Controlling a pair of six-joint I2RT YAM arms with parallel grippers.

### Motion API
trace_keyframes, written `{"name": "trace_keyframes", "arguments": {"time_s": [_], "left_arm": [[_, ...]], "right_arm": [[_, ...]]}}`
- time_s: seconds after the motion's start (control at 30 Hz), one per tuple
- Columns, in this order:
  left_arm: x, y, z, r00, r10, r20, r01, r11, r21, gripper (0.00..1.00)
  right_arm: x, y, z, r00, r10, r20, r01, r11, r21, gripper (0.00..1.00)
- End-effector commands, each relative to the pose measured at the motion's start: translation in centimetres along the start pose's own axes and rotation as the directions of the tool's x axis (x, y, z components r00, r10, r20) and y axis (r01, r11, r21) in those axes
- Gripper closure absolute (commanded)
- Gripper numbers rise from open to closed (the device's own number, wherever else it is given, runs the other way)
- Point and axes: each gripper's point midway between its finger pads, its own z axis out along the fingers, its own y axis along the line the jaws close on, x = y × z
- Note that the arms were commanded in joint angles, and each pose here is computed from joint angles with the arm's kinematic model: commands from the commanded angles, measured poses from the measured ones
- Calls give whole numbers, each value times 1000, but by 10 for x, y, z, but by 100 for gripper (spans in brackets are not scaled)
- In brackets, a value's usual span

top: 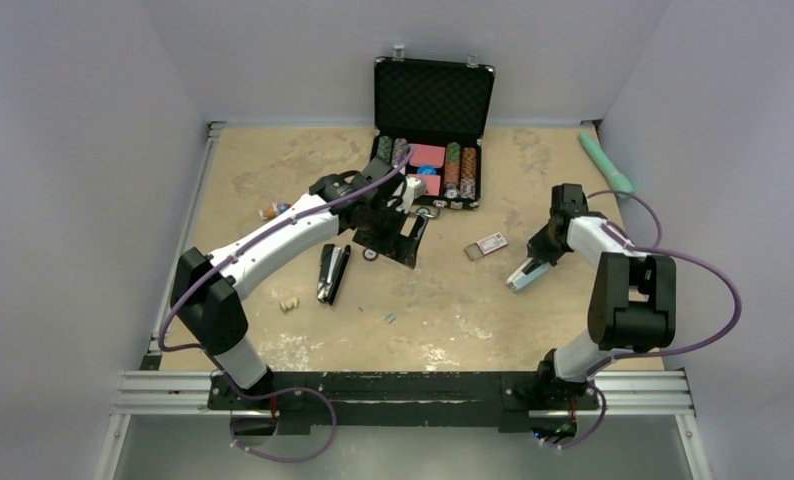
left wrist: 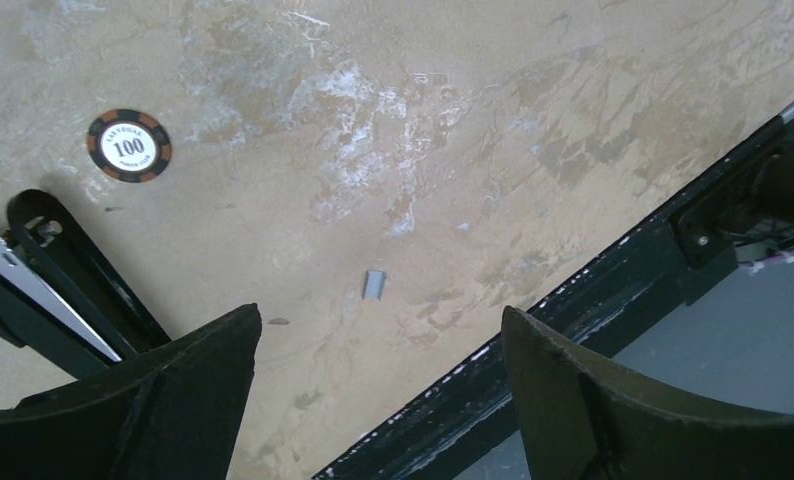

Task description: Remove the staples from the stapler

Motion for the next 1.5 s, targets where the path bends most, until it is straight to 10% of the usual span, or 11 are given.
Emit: {"name": "trace_keyframes", "arguments": {"time_s": [0.0,0.33,0.83,1.47], "left_arm": [[-15,-11,2,1000,-18,19,17,997,73,3],[-50,-45,-39,992,29,123,-58,969,238,8],[-108,-106,-123,966,-90,243,-60,834,548,20],[-141,-119,-117,909,-133,395,-66,890,452,28]], "right_arm": [[18,14,-1,996,-72,-46,69,995,-68,100],[10,95,-104,973,-224,47,224,886,-405,100],[22,191,-321,928,-248,278,365,462,-808,100],[49,194,-375,956,-241,166,255,408,-877,100]]}}
